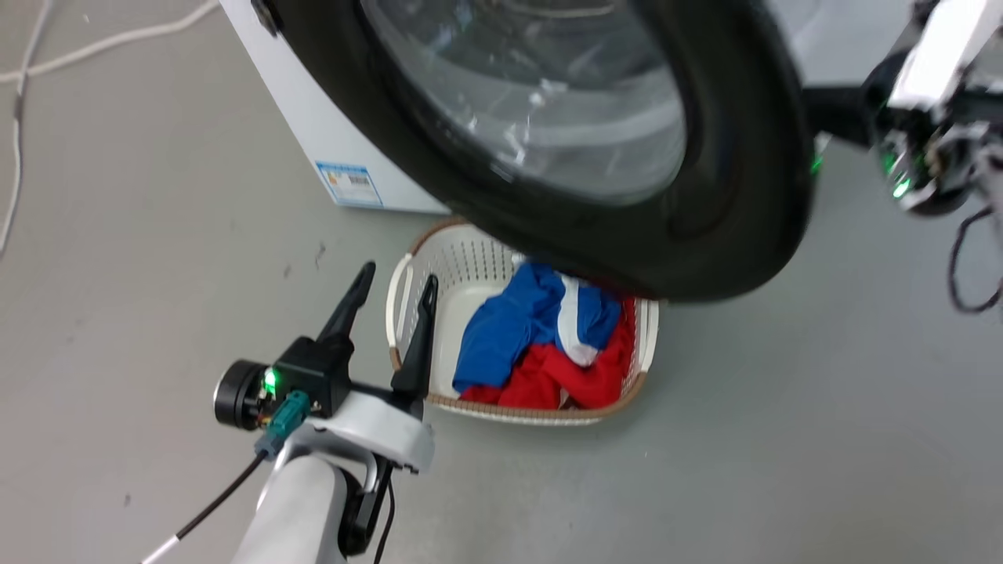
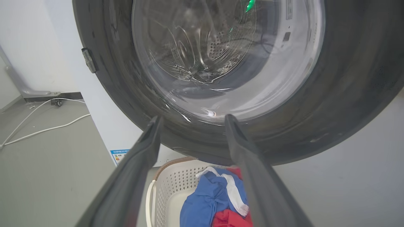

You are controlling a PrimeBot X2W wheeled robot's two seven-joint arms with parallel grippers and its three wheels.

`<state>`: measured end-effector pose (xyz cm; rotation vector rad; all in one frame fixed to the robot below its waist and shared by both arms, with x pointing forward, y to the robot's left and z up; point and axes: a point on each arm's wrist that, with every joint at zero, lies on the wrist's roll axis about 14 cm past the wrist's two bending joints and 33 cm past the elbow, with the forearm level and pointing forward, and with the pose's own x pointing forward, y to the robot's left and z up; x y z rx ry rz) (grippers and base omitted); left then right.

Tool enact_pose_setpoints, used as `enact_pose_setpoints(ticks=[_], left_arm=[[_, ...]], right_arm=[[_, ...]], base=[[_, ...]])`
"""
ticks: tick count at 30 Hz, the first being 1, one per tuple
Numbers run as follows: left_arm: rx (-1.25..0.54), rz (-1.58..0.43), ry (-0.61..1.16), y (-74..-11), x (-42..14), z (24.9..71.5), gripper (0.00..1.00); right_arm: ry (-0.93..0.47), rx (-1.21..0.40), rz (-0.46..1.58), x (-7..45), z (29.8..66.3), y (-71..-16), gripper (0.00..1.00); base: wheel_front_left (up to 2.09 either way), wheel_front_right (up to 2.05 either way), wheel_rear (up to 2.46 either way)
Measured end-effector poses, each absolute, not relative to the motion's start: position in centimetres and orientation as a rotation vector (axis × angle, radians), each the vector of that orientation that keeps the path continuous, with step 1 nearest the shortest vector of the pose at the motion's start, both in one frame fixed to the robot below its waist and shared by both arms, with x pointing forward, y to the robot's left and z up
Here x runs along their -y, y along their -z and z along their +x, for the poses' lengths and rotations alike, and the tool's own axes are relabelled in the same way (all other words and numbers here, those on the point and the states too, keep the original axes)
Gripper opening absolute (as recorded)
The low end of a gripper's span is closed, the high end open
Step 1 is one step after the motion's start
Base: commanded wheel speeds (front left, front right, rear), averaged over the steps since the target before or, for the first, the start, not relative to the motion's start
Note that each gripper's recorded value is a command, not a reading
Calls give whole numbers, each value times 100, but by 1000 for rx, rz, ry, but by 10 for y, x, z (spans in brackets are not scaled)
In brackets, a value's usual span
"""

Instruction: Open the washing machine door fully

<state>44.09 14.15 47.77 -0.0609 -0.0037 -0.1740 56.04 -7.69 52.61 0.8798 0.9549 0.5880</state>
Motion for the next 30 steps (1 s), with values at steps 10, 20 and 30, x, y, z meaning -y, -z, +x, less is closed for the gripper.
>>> enact_pose_setpoints(ticks=[10, 20, 30], left_arm=[[43, -70, 172, -499, -143, 403, 100], [71, -73, 187, -510, -138, 385, 100], [78, -80, 190, -512, -137, 381, 100]], right_arm=[[-718, -988, 841, 44, 492, -543, 0], [-862, -1017, 817, -2, 443, -549, 0], [-882, -1029, 837, -7, 425, -540, 0]], base=[[0, 0, 0], [0, 0, 0], [0, 0, 0]])
